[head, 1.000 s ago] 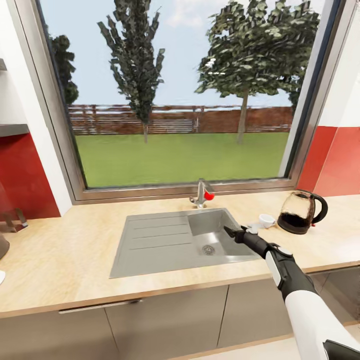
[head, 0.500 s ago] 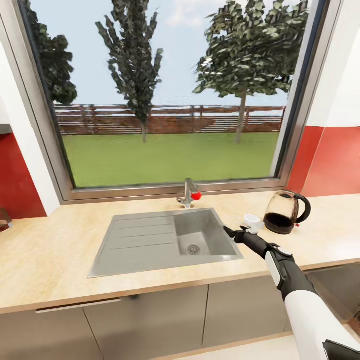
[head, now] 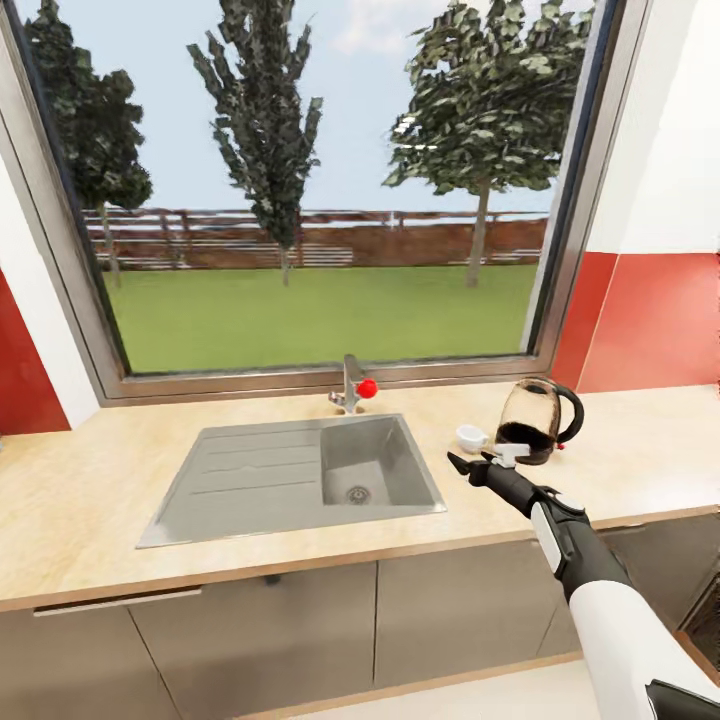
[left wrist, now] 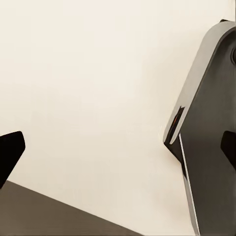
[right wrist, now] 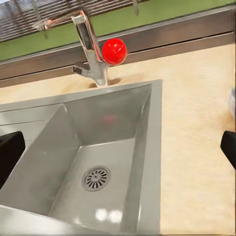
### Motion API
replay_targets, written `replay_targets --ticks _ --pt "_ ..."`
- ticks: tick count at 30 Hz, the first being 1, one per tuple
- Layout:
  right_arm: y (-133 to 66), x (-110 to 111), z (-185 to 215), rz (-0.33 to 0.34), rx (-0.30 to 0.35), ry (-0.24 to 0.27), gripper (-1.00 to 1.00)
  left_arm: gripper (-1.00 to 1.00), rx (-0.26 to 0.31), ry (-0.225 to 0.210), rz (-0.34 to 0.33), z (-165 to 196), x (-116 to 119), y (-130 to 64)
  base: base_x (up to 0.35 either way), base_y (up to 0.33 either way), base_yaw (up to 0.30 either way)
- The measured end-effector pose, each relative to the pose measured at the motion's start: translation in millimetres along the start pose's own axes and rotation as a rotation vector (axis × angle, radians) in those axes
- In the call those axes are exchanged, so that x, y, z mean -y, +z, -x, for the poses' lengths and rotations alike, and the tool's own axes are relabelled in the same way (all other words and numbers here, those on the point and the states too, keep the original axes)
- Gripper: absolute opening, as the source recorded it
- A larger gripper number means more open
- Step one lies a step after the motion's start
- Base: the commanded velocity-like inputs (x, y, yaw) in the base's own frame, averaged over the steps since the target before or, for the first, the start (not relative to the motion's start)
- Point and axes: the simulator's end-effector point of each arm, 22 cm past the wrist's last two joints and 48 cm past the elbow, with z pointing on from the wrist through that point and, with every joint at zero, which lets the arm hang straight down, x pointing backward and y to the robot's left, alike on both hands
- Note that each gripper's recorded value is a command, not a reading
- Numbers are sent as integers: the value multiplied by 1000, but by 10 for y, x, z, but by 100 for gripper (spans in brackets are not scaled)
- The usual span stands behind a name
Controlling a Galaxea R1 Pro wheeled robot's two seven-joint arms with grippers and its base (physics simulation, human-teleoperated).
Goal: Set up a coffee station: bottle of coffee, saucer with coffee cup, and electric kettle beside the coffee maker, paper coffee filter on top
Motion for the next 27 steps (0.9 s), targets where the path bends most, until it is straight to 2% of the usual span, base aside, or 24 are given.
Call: replay_targets --ticks 27 --pt "-3 10 -25 -1 -6 -1 100 100 -2 -2 0 -9 0 -1 0 -278 0"
